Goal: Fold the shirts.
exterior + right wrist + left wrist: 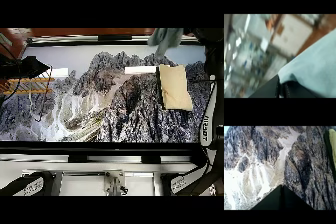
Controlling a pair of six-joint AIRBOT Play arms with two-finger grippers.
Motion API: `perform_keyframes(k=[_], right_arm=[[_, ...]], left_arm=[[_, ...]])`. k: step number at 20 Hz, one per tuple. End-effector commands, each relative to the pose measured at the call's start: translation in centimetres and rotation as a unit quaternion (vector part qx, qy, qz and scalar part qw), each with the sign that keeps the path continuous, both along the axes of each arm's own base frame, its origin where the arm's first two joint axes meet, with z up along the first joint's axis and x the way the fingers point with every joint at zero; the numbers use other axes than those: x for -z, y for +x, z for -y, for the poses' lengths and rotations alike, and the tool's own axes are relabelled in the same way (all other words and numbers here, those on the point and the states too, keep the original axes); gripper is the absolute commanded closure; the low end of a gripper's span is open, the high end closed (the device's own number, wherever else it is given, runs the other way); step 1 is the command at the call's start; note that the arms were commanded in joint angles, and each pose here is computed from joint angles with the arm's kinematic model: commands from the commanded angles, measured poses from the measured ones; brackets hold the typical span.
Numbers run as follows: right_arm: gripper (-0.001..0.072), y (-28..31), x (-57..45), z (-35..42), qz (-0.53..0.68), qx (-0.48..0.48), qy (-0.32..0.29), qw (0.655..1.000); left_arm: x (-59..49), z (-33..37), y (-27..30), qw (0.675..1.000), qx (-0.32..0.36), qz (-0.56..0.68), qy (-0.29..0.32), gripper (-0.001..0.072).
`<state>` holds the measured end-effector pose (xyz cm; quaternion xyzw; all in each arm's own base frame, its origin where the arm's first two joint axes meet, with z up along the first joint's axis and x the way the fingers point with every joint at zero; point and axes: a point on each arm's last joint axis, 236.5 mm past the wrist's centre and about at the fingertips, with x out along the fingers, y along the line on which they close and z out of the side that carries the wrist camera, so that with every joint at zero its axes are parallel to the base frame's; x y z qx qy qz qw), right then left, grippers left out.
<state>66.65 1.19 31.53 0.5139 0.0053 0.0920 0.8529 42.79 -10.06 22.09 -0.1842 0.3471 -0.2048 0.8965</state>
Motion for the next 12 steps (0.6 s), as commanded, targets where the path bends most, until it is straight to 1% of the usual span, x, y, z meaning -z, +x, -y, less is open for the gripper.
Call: perform_keyframes(k=[1, 2, 3, 5, 7, 9, 12], right_arm=[[0.0640, 1.2, 0.4, 6.7, 0.036, 0.111, -0.067, 0.991], [0.0639, 1.6, 2.9, 7.8, 0.002, 0.102, -0.086, 0.991], [0.0639, 1.9, 6.4, 8.9, -0.048, 0.084, -0.091, 0.991], [0.0640, 1.4, 13.8, 10.4, -0.152, 0.037, -0.089, 0.984], [0.0639, -0.1, 18.2, 11.6, -0.224, -0.002, -0.081, 0.971], [0.0639, -1.4, 18.5, 12.5, -0.246, -0.017, -0.069, 0.967], [0.0639, -3.1, 15.7, 12.0, -0.247, -0.029, -0.062, 0.967]], left_arm=[[0.0, 0.0, 0.0, 1.000, 0.001, 0.000, 0.001, 0.0669], [0.1, 0.1, 0.0, 1.000, 0.002, 0.000, 0.001, 0.0669], [0.1, 0.3, -0.1, 1.000, 0.005, -0.001, 0.001, 0.0669], [0.1, 1.0, -0.2, 1.000, 0.012, -0.001, 0.001, 0.0669], [0.1, 1.7, -0.4, 1.000, 0.020, 0.000, 0.001, 0.0669], [0.1, 2.1, -0.5, 1.000, 0.025, 0.000, 0.001, 0.0669], [0.4, 2.5, -0.4, 1.000, 0.029, -0.004, 0.001, 0.0669]])
